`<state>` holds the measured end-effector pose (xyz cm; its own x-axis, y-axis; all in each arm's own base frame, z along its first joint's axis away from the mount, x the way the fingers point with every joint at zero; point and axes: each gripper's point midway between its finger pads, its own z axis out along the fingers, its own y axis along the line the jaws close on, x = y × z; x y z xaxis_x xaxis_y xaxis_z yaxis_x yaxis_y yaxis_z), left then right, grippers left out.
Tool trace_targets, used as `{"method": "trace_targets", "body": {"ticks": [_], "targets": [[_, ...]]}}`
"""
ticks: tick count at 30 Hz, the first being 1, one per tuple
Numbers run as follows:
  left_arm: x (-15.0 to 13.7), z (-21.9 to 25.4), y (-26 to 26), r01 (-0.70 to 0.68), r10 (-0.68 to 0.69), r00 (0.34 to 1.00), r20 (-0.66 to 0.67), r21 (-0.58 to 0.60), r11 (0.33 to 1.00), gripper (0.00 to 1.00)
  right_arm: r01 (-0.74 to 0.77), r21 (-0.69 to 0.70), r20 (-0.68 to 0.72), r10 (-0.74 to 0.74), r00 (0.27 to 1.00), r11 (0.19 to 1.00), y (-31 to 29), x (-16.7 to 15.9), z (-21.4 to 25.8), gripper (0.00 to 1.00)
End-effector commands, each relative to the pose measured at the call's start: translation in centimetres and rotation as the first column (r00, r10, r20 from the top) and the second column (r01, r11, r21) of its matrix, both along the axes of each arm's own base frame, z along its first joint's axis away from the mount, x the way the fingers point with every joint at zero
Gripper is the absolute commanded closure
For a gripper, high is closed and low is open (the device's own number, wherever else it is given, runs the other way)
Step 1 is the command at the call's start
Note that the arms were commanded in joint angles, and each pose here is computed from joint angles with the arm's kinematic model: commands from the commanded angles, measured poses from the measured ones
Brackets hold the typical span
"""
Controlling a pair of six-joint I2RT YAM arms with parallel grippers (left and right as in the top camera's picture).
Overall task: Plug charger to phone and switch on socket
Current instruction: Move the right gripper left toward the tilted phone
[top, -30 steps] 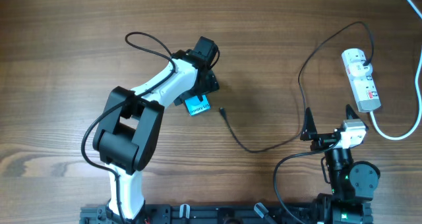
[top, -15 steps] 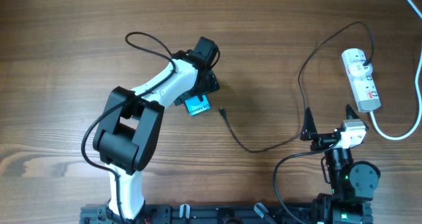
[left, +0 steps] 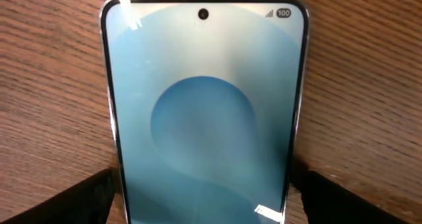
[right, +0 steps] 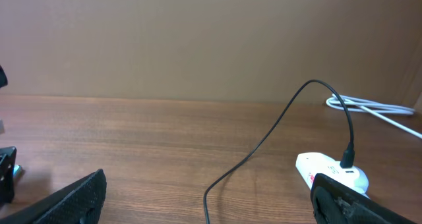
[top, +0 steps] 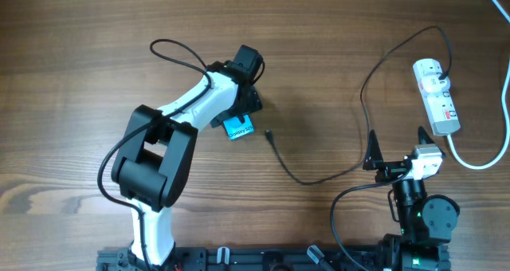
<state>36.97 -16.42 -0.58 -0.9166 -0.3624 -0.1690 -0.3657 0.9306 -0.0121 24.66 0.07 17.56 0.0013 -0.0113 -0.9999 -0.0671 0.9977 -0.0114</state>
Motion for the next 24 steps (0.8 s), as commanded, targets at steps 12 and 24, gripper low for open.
{"method": "trace_targets", "body": {"ticks": [12,24], "targets": [[-3.3,-5.6,2.0,-0.086,0.081,0.980,-0.185,-0.021,0.996,0.09,-0.204,0.417,-0.031,0.238,0.971,0.886,3.9,-0.6,0.2,0.00],[-2.8,-5.7,2.1,-0.091,0.086,0.982,-0.170,-0.026,0.995,0.10,-0.235,0.392,-0.457,0.411,0.789,0.889,5.7,4.5,7.4,0.00]]}}
